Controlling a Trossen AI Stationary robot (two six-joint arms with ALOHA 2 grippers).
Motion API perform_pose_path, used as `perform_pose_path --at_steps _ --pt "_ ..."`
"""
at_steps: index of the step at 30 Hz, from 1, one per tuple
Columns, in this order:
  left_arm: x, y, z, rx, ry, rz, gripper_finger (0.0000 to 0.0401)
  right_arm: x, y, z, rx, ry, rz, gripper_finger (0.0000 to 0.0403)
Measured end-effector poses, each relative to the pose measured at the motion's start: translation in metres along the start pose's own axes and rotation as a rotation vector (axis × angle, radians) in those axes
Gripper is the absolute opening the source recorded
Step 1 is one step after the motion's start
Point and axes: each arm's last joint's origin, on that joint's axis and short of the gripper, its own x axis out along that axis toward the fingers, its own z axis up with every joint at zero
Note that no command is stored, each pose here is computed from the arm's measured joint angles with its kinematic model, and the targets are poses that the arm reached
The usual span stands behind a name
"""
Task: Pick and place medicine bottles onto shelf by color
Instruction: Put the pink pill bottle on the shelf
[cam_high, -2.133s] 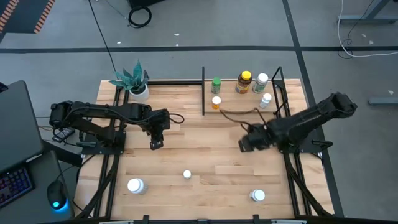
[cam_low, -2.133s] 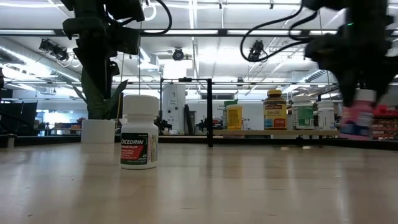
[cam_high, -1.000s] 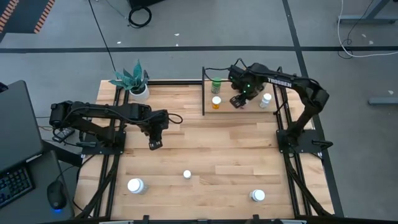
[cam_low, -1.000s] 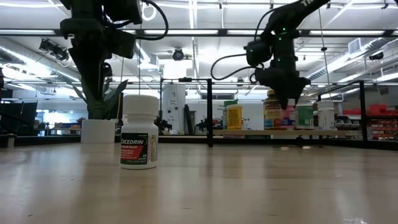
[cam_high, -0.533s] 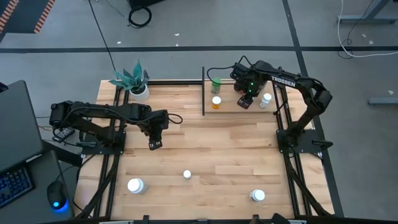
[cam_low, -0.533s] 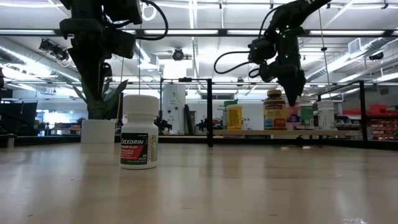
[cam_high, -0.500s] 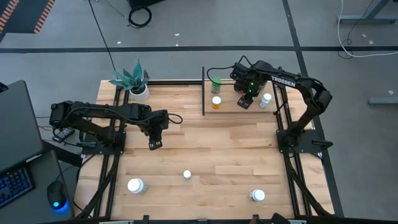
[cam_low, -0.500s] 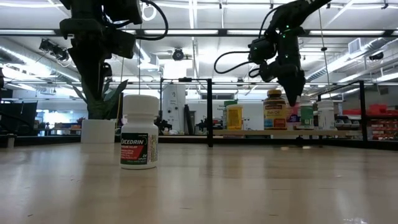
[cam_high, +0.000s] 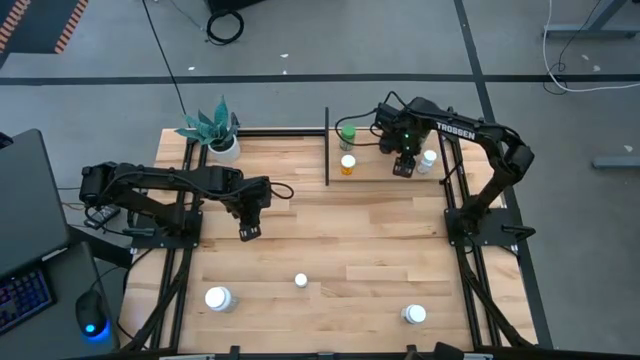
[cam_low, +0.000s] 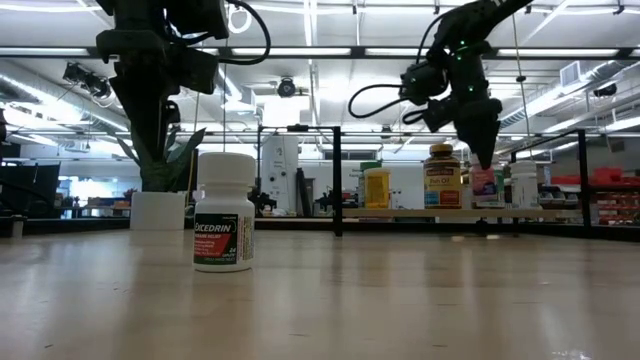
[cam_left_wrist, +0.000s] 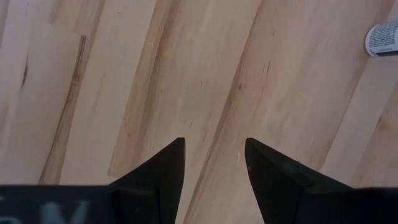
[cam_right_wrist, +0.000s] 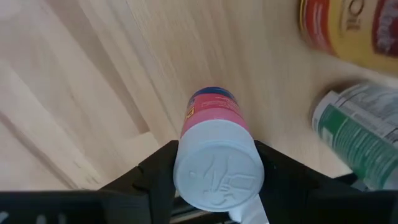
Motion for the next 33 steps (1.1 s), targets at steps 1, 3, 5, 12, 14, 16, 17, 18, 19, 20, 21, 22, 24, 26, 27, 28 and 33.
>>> perform_pose_path --at_steps 1,3,5,12,14,16,17,18,19,20,21,22,24,26,27,28,33 --pt "0.000 0.000 0.000 0.000 0.000 0.000 0.0176 0.000 0.000 0.001 -0.001 -0.012 -0.002 0.0197" --pt "0.000 0.000 0.000 0.000 -0.001 0.000 0.0175 0.000 -0.001 0.003 -0.001 -0.037 0.000 0.0197" --pt "0.000 0.000 0.000 -0.005 -0.001 0.000 0.0173 0.000 -0.001 0.004 -0.002 -0.049 0.003 0.0197" --pt "0.000 0.000 0.000 -0.008 -0.001 0.000 0.0176 0.000 0.000 0.005 -0.066 -0.056 0.010 0.0195" --pt "0.000 0.000 0.000 -0.008 -0.001 0.000 0.0176 0.000 0.000 0.005 -0.096 -0.058 0.010 0.0195" --pt "0.000 0.000 0.000 -0.008 0.001 0.000 0.0174 0.000 0.000 0.005 -0.120 -0.057 0.009 0.0195" --pt "0.000 0.000 0.000 -0.008 0.001 0.000 0.0173 0.000 0.000 0.005 -0.131 -0.057 0.009 0.0195" --pt "0.000 0.000 0.000 -0.008 0.001 0.000 0.0172 0.000 -0.001 0.005 -0.135 -0.057 0.009 0.0196" --pt "0.000 0.000 0.000 -0.008 0.000 0.000 0.0172 0.000 -0.002 0.004 -0.134 -0.057 0.009 0.0196" --pt "0.000 0.000 0.000 -0.008 0.001 0.000 0.0172 0.001 -0.003 0.004 -0.131 -0.056 0.010 0.0196" --pt "0.000 0.000 0.000 -0.009 0.001 0.000 0.0173 0.002 -0.003 0.003 -0.127 -0.051 0.012 0.0196" --pt "0.000 0.000 0.000 -0.013 0.001 0.000 0.0174 0.005 -0.004 0.002 -0.119 -0.041 0.016 0.0196" --pt "0.000 0.000 0.000 -0.019 0.000 0.001 0.0176 0.012 -0.006 -0.002 -0.092 -0.013 0.029 0.0196" --pt "0.000 0.000 0.000 -0.023 0.000 0.000 0.0177 0.021 -0.007 -0.006 -0.059 0.018 0.046 0.0196" --pt "0.000 0.000 0.000 -0.023 0.000 0.000 0.0178 0.025 -0.007 -0.009 -0.042 0.029 0.057 0.0196" --pt "0.000 0.000 0.000 -0.023 0.000 0.000 0.0178 0.027 -0.007 -0.011 -0.025 0.028 0.066 0.0196" --pt "0.000 0.000 0.000 -0.024 0.000 0.000 0.0173 0.027 -0.009 -0.018 0.021 -0.048 0.054 0.0197"
